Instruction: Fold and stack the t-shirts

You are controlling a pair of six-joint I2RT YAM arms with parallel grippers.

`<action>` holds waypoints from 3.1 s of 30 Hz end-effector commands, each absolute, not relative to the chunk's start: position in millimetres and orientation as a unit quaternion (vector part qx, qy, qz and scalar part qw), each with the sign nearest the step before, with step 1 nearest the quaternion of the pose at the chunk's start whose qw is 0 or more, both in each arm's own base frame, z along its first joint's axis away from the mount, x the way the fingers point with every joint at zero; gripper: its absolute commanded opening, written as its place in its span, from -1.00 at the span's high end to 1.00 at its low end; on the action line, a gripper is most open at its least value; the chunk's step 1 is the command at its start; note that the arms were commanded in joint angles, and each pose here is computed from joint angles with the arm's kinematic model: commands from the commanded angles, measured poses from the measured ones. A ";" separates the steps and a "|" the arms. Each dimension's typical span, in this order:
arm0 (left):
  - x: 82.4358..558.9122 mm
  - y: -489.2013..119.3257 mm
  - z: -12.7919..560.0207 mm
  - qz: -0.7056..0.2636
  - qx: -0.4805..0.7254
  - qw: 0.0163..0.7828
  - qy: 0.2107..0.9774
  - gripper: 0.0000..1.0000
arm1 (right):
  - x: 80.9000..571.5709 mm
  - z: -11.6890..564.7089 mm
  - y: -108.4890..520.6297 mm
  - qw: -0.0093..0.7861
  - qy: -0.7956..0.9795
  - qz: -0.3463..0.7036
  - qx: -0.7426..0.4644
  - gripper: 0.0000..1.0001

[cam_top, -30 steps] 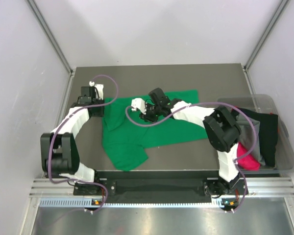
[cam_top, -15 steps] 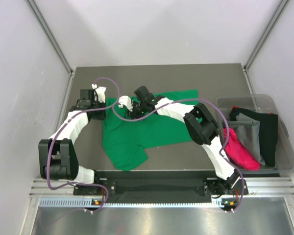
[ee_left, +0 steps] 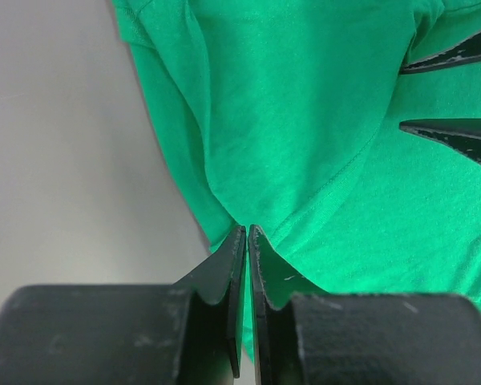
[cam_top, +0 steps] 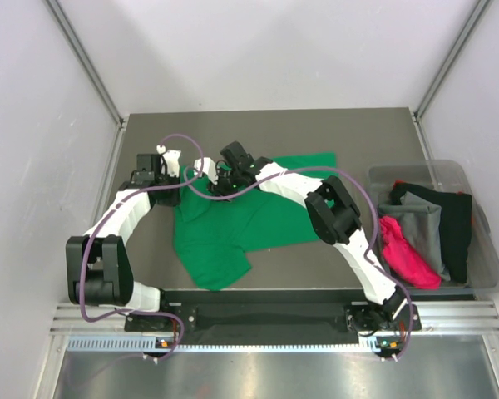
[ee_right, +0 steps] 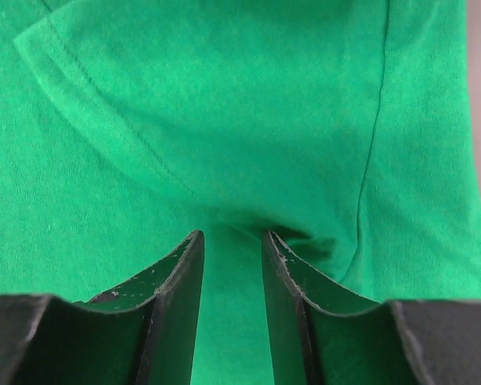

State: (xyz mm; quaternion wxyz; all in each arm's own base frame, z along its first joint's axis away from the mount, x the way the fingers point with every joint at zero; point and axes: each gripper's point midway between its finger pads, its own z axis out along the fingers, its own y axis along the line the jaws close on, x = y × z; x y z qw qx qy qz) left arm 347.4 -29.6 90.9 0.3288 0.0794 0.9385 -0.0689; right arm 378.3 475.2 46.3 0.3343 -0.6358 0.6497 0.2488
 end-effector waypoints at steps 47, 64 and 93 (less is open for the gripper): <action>356.0 -28.5 101.1 -0.066 0.075 0.352 0.931 0.81 | 370.1 36.6 505.6 0.307 0.660 0.232 -0.645 1.00; 356.0 -20.1 116.9 -0.059 0.066 0.374 0.923 0.82 | 326.5 90.1 466.5 0.311 0.648 0.230 -0.656 1.00; 354.4 -24.7 110.7 -0.075 0.081 0.364 0.925 0.79 | 326.4 142.6 476.5 0.370 0.621 0.252 -0.643 1.00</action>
